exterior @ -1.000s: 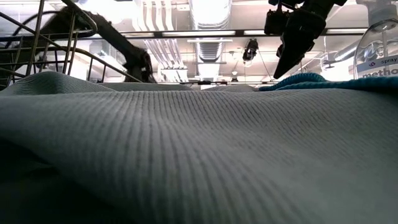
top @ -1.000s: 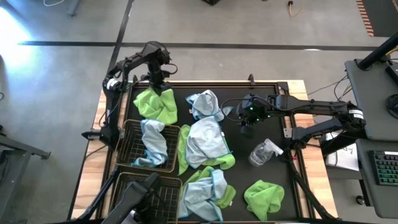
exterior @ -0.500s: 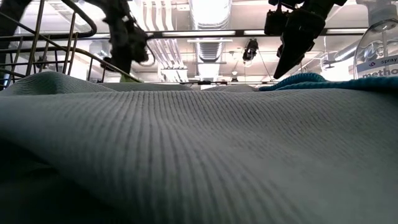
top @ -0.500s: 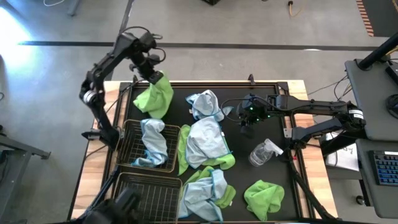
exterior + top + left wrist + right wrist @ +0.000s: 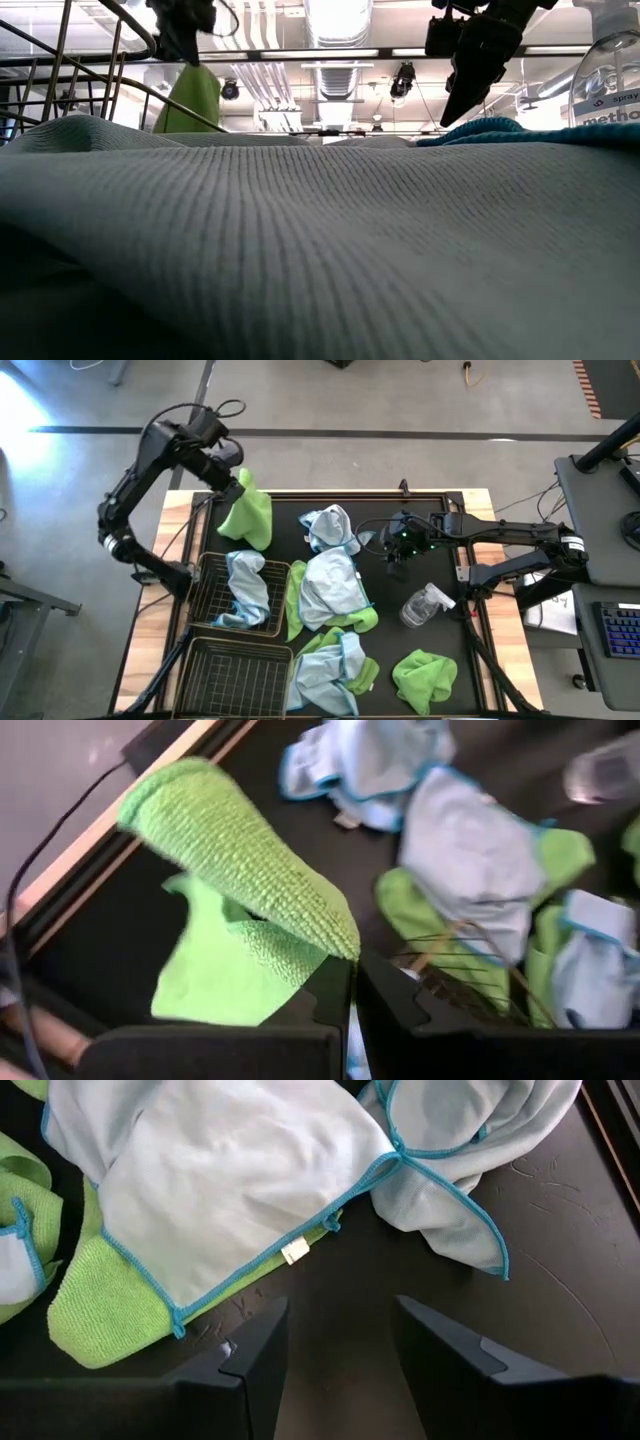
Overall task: Sort microfiber towel by color & place in baskets
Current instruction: Put the top left green towel into the bottom wire basket
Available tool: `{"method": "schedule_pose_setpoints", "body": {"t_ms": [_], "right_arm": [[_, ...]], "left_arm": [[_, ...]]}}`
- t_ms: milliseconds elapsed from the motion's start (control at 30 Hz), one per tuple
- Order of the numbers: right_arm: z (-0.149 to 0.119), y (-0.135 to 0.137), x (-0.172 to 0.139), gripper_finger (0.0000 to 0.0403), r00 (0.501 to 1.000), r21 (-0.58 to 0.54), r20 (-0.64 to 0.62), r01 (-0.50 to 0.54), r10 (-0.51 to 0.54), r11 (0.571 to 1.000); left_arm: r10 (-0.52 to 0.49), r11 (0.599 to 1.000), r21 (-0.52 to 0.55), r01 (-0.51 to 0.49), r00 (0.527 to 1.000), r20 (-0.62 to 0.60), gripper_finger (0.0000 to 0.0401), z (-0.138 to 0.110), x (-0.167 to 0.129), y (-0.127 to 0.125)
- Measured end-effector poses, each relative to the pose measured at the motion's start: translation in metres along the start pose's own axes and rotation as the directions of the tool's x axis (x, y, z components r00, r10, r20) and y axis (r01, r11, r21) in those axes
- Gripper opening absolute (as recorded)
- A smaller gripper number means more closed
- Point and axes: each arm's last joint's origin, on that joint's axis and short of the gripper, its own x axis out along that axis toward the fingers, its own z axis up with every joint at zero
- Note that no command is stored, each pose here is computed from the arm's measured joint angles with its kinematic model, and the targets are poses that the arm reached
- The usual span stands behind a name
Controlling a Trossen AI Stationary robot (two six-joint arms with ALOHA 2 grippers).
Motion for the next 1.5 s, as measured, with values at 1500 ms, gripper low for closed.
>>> {"method": "schedule_pose_setpoints", "body": {"t_ms": [1500], "right_arm": [[-0.001,0.0,0.0,0.0171,1.0,0.141,-0.008,0.001,0.0,0.99]], "left_arm": [[-0.774,0.61,0.649,0.454,0.518,0.364,0.0,-0.134,-0.116,-0.073]]}}
